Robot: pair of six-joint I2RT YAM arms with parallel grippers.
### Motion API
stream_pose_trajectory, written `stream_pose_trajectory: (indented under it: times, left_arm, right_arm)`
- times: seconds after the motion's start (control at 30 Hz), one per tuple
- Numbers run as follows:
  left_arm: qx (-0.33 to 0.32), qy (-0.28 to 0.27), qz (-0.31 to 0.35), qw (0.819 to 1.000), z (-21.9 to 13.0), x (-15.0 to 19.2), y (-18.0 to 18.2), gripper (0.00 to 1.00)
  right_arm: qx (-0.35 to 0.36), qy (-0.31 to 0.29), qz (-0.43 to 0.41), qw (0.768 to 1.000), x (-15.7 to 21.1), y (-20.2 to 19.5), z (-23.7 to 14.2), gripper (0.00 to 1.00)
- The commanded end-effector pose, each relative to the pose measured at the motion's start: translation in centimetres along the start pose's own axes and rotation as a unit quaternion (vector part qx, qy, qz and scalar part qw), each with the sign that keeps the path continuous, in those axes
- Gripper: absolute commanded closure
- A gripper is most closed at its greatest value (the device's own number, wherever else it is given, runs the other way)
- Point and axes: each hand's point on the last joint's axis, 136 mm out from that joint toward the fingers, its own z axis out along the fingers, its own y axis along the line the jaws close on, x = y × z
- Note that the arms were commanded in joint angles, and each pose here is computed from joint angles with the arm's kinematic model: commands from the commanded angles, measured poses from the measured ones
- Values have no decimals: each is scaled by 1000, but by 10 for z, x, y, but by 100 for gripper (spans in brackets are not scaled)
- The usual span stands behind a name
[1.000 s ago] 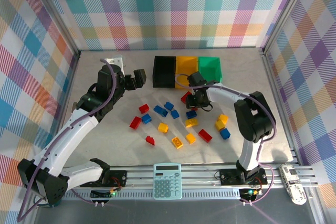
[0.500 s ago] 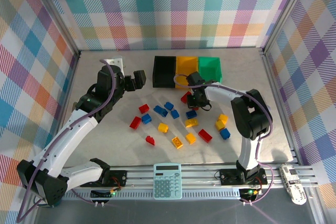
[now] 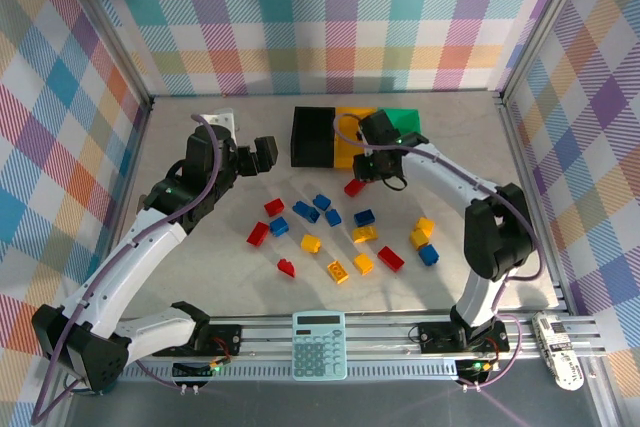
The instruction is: Sort the legos into containers by color
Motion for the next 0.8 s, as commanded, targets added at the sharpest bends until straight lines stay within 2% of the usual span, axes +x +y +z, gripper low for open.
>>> stream_pose_trajectory:
  times: [0.0, 0.17, 0.33, 0.6, 0.67, 0.77]
  left_arm:
    - [12, -1, 3, 1000, -8, -3, -6, 0]
    - [7, 15, -1, 1000, -6, 5, -5, 0]
    - [6, 33, -7, 999, -2, 13, -6, 0]
    - [4, 57, -5, 998, -2, 27, -8, 0]
    - [0, 61, -6, 998, -2, 29, -7, 0]
    - [-3, 66, -6, 998, -2, 32, -6, 0]
  right_arm:
    - [-40, -47, -5, 998, -35, 21, -20, 71]
    - [-92, -96, -1, 991, -87, 51, -16, 71]
    - [-118, -114, 0, 986, -128, 75, 11, 72]
    - [-120, -115, -5, 986, -160, 91, 56, 70]
    - [-117, -114, -6, 987, -165, 92, 64, 66]
    - [-118, -108, -13, 987, -167, 94, 72, 51]
